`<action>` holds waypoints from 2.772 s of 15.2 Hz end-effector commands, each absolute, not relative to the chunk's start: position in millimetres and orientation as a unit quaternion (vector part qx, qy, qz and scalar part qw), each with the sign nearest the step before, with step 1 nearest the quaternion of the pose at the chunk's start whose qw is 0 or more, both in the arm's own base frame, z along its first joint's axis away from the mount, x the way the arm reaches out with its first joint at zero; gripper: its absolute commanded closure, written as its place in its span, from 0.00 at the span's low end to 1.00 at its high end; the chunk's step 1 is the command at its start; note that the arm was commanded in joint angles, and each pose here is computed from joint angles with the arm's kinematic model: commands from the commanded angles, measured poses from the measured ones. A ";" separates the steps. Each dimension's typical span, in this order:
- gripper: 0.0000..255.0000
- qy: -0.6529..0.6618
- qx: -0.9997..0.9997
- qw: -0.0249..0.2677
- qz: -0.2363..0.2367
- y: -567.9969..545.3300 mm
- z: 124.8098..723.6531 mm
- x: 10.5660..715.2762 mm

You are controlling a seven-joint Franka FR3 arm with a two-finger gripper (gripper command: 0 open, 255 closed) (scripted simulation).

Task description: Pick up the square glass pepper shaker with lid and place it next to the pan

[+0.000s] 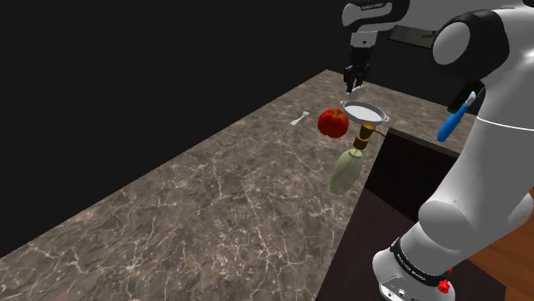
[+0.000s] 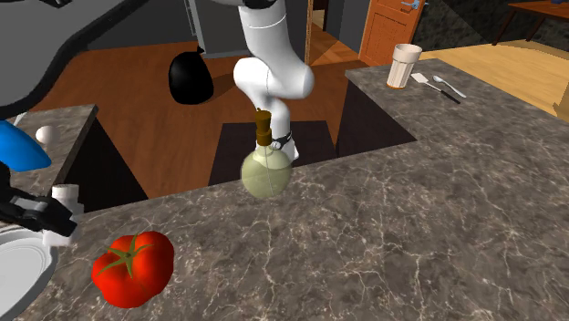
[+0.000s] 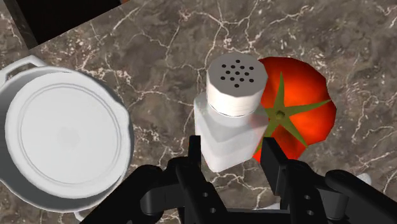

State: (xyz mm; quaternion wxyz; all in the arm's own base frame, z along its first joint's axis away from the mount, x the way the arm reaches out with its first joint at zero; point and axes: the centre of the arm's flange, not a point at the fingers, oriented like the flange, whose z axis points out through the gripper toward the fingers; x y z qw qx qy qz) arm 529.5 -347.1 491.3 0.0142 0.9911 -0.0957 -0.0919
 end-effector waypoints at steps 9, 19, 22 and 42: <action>1.00 -0.095 0.991 0.014 -0.092 -413.3 467.0 524.6; 1.00 -0.095 0.991 0.014 -0.092 -413.3 414.2 524.6; 1.00 -0.095 0.991 0.014 -0.092 -413.3 398.3 524.6; 0.00 -0.095 0.991 0.014 -0.092 -413.3 338.3 524.6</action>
